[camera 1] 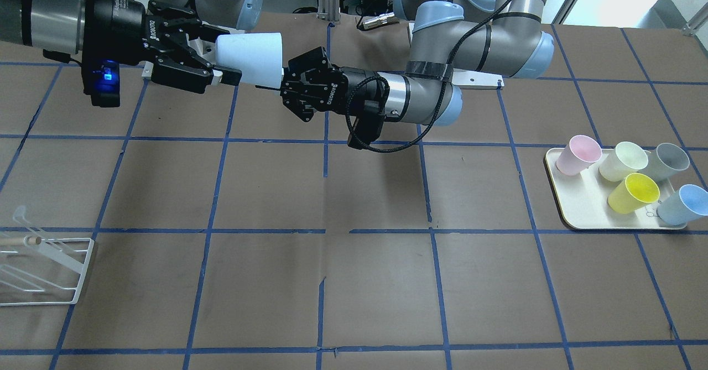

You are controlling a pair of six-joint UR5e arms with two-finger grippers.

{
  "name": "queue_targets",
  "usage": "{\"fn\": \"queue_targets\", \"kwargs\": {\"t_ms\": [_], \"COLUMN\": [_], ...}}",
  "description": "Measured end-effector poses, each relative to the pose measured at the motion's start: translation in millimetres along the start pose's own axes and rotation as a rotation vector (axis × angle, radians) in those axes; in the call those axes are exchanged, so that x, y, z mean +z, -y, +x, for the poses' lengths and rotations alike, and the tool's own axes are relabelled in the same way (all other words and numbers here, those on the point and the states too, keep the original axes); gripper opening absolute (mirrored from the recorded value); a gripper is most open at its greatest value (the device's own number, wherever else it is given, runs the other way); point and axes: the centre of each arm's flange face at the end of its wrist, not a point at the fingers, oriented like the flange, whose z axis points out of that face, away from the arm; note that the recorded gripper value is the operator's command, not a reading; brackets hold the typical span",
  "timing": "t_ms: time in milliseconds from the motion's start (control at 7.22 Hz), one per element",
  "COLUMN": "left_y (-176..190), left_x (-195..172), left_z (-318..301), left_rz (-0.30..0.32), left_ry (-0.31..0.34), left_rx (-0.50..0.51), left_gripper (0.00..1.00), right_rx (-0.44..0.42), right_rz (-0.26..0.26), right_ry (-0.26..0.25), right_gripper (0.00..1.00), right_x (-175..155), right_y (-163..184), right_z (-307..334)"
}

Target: Transfer IKEA cup to right arm and place on rack

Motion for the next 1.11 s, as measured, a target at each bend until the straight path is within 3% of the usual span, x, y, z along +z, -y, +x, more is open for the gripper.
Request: {"fn": "queue_targets", "kwargs": {"t_ms": [693,831,970,1108], "left_y": [-0.2,-0.1,-0.1,-0.1], "left_x": [0.4,0.3,0.2,0.2], "left_z": [2.3,2.0,1.6,1.6], "left_rz": [-0.001,-0.001,-0.001,-0.002], "left_ry": [-0.002,-0.001,-0.001,0.0], "left_rx": [0.004,0.004,0.002,-0.008], "left_gripper": [0.0,0.11,0.43,0.45], "right_rx": [-0.007,-0.007,-0.008,-0.008], "right_rz": [-0.004,-0.005,-0.005,-0.004], "right_ry": [0.004,0.004,0.005,0.007], "right_gripper": [0.7,0.66,0.63,0.63], "right_x": [1.0,1.0,0.5,-0.1], "right_y": [-3.1,-2.5,-2.4,-2.5], "right_z": [-4.2,-4.8,-5.1,-5.3]}}
